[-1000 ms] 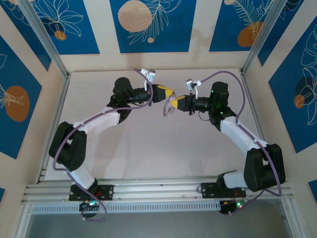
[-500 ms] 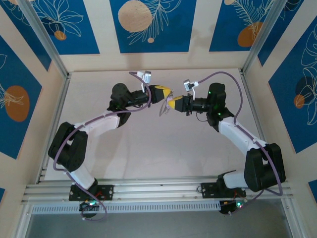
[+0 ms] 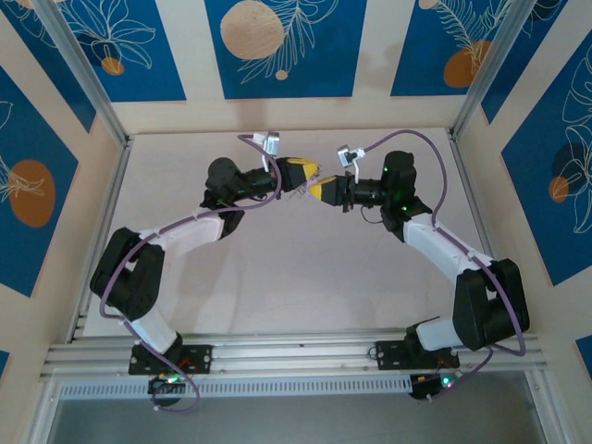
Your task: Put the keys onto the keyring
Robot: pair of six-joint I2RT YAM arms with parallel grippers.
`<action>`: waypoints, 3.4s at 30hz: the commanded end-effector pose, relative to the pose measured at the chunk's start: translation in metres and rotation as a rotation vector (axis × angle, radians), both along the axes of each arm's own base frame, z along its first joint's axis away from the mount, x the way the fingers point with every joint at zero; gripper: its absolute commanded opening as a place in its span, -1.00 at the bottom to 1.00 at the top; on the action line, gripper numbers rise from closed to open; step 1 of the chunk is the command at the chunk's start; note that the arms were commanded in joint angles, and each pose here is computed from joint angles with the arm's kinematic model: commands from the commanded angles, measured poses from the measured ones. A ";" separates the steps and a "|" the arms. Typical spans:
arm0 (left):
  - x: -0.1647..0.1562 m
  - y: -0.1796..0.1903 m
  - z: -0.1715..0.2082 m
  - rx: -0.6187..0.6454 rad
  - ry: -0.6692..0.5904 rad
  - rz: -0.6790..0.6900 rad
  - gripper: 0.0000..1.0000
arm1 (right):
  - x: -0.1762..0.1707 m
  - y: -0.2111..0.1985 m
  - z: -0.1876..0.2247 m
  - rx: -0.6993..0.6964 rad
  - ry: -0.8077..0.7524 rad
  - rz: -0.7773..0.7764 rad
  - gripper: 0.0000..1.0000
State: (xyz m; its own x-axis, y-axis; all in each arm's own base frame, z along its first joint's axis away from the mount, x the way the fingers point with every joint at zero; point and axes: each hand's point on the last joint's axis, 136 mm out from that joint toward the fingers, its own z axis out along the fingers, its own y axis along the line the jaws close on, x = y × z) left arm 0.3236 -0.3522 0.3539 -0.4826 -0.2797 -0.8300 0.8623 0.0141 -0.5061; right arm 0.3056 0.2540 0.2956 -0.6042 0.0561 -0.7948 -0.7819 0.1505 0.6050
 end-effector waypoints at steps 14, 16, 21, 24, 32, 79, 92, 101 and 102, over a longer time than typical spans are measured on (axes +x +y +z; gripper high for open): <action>-0.017 -0.002 0.030 -0.085 -0.082 -0.013 -1.00 | -0.017 0.035 -0.001 -0.012 0.020 0.091 -1.00; -0.017 -0.002 0.030 -0.085 -0.083 -0.013 -1.00 | -0.014 0.033 -0.004 -0.023 0.024 0.073 -1.00; -0.018 -0.001 0.029 -0.087 -0.082 -0.011 -1.00 | -0.007 0.023 -0.008 -0.018 0.040 0.040 -1.00; -0.019 -0.001 0.029 -0.090 -0.082 -0.011 -1.00 | -0.001 0.013 -0.009 -0.009 0.048 -0.001 -1.00; -0.014 0.004 0.030 -0.136 -0.053 0.030 -1.00 | 0.005 0.009 -0.005 0.025 0.049 -0.052 -1.00; 0.000 -0.006 0.011 -0.216 0.050 0.081 -1.00 | -0.037 -0.053 0.008 -0.014 0.017 -0.213 -0.15; -0.004 -0.010 0.011 -0.217 0.049 0.065 -1.00 | 0.008 -0.066 0.041 0.079 0.001 -0.358 -0.27; -0.005 -0.014 0.011 -0.216 0.050 0.057 -1.00 | 0.026 -0.057 0.050 0.122 -0.004 -0.348 -0.28; -0.004 -0.014 0.011 -0.216 0.051 0.058 -1.00 | 0.028 -0.055 0.049 0.121 -0.002 -0.346 -0.27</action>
